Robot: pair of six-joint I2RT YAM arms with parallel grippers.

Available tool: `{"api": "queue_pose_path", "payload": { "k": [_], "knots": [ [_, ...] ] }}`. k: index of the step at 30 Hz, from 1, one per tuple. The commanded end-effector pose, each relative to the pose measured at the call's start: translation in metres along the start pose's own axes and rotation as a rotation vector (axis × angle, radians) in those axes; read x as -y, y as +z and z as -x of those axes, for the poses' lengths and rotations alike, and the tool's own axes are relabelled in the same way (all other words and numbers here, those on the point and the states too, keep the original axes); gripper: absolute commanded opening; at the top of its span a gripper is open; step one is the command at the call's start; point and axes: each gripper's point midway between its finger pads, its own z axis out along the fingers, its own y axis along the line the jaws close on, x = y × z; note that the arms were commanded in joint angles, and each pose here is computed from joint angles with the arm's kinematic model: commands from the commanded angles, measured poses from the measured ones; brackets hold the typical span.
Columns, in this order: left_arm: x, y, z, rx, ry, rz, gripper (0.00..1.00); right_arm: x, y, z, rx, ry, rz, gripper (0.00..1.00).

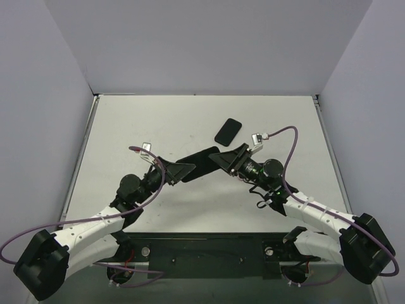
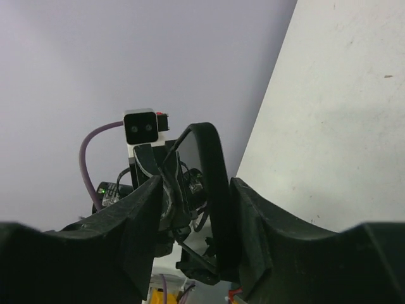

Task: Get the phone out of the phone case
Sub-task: Adjust the phone.

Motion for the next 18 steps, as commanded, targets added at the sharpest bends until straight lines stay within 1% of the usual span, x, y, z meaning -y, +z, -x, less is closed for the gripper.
{"api": "queue_pose_path", "payload": {
  "k": [1,2,4,5,8,10,12,14,16,17,18],
  "knots": [
    [0.06,0.001,0.025,0.138,-0.032,-0.197,0.0,-0.051,-0.008,0.015,0.059,-0.035,0.188,0.35],
    [0.06,0.0,0.025,0.15,-0.035,-0.195,0.0,-0.05,-0.009,0.016,0.064,-0.038,0.188,0.31],
    [0.059,-0.001,0.027,0.183,-0.052,-0.182,0.0,-0.053,-0.011,0.016,0.072,-0.04,0.199,0.31],
    [0.057,-0.001,0.033,0.225,-0.059,-0.171,0.0,-0.055,-0.012,0.016,0.074,-0.041,0.206,0.32],
    [0.063,0.0,0.037,0.246,-0.058,-0.176,0.0,-0.053,-0.012,0.016,0.091,-0.03,0.199,0.41],
    [0.065,0.002,0.035,0.241,-0.063,-0.179,0.0,-0.057,-0.01,0.018,0.102,-0.014,0.212,0.42],
    [0.068,0.004,0.033,0.24,-0.08,-0.189,0.0,-0.064,-0.007,0.02,0.11,0.002,0.237,0.41],
    [0.068,0.004,0.033,0.248,-0.098,-0.201,0.0,-0.072,-0.004,0.022,0.114,0.015,0.267,0.38],
    [0.07,0.006,0.03,0.235,-0.11,-0.209,0.0,-0.082,-0.002,0.024,0.126,0.03,0.314,0.32],
    [0.071,0.008,0.029,0.228,-0.109,-0.208,0.0,-0.093,-0.003,0.027,0.135,0.026,0.354,0.24],
    [0.072,0.009,0.027,0.221,-0.111,-0.209,0.0,-0.094,-0.001,0.025,0.122,0.025,0.36,0.19]
  ]
}}
